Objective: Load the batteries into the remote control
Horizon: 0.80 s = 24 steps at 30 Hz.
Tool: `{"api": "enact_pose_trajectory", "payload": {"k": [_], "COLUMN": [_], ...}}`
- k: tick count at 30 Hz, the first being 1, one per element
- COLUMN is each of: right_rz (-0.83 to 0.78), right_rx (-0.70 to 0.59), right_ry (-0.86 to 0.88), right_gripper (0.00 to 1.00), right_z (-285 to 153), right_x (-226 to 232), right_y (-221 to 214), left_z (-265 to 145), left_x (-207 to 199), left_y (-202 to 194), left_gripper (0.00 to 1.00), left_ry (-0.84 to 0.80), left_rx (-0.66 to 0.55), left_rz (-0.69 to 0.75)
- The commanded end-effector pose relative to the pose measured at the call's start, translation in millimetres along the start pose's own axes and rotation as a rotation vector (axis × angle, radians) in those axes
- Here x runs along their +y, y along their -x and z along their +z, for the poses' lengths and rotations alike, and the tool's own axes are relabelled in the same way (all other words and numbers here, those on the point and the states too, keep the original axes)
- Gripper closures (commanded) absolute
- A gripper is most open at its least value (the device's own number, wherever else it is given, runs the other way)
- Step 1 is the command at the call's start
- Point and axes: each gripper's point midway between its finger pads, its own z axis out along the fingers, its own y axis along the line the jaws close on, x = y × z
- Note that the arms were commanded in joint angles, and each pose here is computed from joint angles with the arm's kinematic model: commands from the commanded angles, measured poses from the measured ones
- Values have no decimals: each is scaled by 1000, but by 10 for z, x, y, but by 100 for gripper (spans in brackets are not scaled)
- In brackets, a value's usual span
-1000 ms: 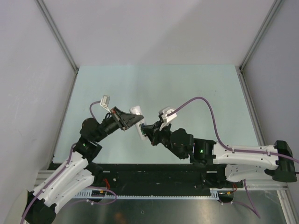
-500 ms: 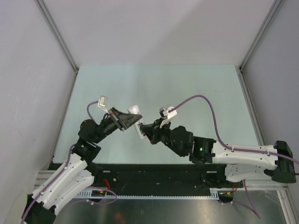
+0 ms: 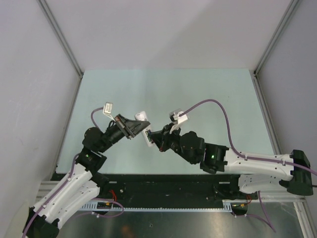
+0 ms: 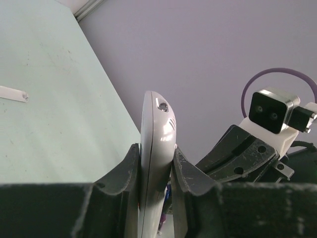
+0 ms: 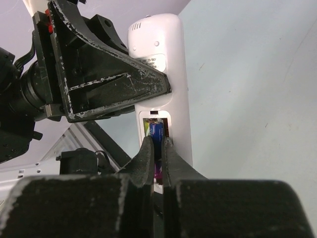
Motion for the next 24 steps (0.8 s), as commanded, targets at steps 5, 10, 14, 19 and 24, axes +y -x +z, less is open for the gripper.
{"api": "enact_pose_trajectory", "payload": {"k": [5, 10, 14, 19, 24], "right_rz": [-242, -302, -310, -313, -359], "right_rx": [477, 447, 356, 131, 9], "right_ry": [-280, -310, -262, -183, -149], "right_gripper": [100, 100, 100, 100, 100], "right_z": [-258, -245, -195, -312, -400], "right_x": [-1034, -1071, -915, -558, -388], "right_y": [-1357, -1338, -1118, -491, -154], "left_z": [-501, -473, -417, -249, -120], "left_x": [-1684, -1656, -1518, -1147, -949], "left_y": [532, 533, 503, 446, 375], "left_gripper": [100, 100, 100, 100, 100], "left_ry": [-550, -540, -500, -364, -297], "left_rx": [-183, -176, -173, -149, -99], "left_rz": [88, 57, 49, -17, -95]}}
